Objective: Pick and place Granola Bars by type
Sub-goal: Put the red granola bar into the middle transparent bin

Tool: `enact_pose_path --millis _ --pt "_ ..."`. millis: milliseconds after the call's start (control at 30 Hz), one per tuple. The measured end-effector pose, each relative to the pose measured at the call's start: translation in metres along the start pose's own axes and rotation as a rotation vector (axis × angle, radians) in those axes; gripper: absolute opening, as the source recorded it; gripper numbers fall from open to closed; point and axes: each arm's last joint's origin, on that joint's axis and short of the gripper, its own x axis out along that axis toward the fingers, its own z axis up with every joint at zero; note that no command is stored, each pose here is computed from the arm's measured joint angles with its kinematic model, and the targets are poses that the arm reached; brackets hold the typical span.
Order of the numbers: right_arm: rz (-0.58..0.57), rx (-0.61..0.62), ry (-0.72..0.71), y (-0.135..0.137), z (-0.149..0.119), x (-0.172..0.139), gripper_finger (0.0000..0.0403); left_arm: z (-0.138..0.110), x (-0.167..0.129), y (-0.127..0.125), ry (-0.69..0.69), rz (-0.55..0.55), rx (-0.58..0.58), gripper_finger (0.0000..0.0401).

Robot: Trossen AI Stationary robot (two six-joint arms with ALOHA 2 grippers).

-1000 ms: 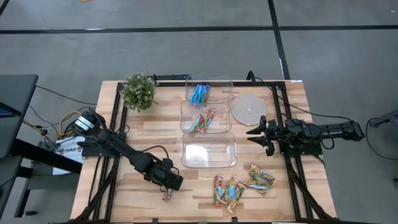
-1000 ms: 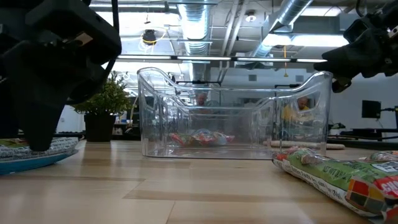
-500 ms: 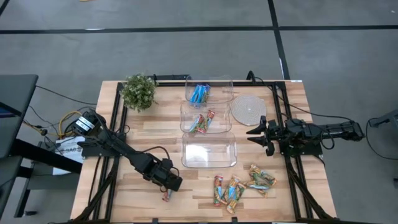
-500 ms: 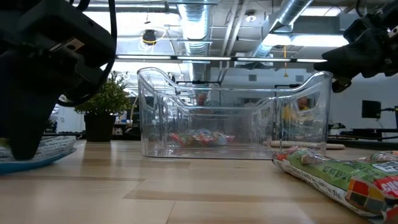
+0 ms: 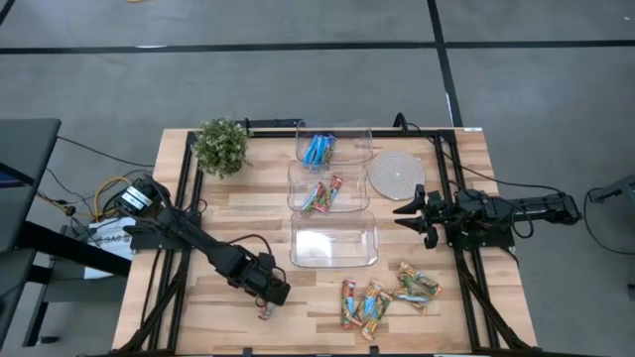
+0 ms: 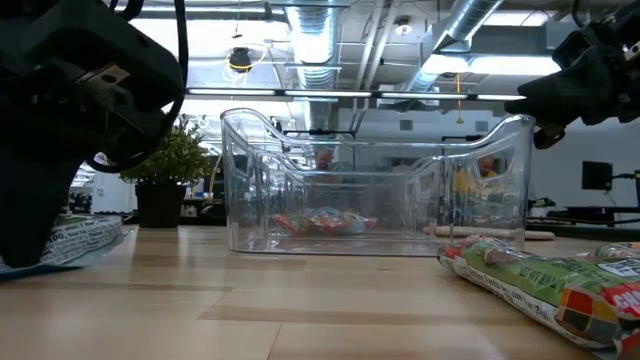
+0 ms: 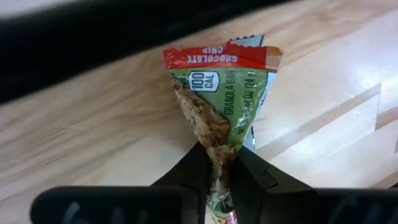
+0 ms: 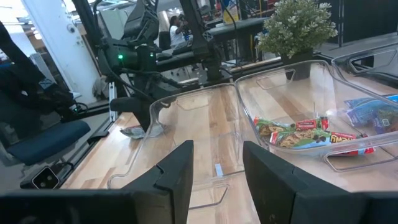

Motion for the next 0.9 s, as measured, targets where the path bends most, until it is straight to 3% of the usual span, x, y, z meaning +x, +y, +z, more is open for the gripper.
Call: enact_pose_path --millis 233,633,900 --pt "0.000 0.000 0.000 0.000 0.000 0.000 0.0133 -0.003 -0.004 -0.018 -0.004 -0.098 0.122 0.0028" --pt "0.000 0.000 0.000 0.000 0.000 0.000 0.0133 -0.010 -0.015 -0.052 0.000 -0.470 0.416 0.0027" --pt "0.001 0.000 -0.001 0.000 0.000 0.000 0.0133 -0.006 -0.032 -0.075 -0.149 -0.747 0.454 0.0027"
